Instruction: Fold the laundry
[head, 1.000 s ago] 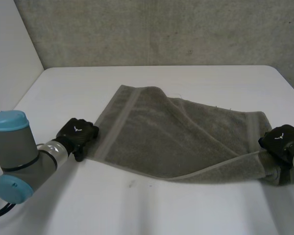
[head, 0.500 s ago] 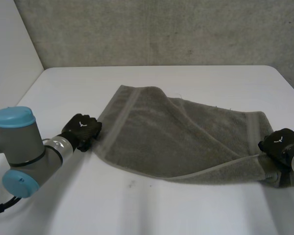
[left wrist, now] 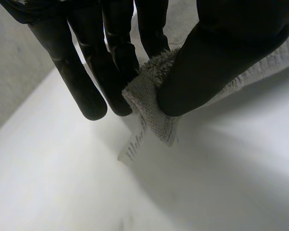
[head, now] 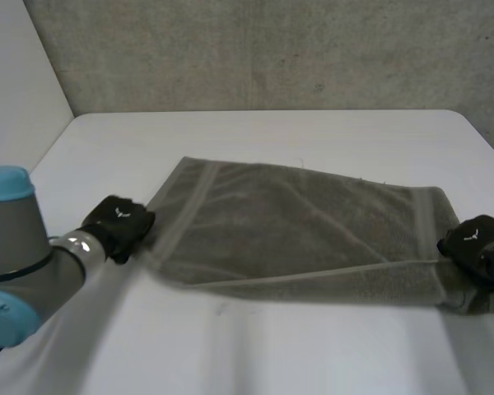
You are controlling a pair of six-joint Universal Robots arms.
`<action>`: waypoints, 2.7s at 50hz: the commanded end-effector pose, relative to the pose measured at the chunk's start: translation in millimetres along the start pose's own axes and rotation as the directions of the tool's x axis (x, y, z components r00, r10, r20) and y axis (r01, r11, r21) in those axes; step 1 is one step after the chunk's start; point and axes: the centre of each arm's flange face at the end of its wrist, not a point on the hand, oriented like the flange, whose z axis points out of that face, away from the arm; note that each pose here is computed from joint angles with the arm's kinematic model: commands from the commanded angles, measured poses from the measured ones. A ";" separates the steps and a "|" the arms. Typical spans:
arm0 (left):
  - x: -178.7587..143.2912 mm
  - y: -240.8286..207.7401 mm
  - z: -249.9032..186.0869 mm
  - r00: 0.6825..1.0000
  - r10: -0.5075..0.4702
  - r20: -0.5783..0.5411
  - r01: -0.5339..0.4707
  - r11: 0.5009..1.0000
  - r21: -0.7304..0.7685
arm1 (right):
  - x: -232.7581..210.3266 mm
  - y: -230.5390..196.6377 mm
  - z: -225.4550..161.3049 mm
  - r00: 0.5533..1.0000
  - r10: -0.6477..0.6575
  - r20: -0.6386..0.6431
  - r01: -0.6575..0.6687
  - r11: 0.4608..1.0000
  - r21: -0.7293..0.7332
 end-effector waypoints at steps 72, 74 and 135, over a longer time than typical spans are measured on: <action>-21.0 -37.5 116.5 0.992 -0.044 0.121 0.042 0.999 0.014 | 35.3 -69.4 149.1 0.919 -0.042 -0.392 0.117 0.978 0.170; -22.7 -44.1 112.9 0.991 -0.043 0.128 0.040 0.999 0.027 | 41.1 -72.6 144.8 0.911 -0.034 -0.411 0.113 0.979 0.171; -38.1 -51.0 -19.6 0.886 -0.386 0.258 0.283 0.890 0.359 | 15.9 27.4 71.6 0.968 0.203 -0.147 -0.175 0.968 0.182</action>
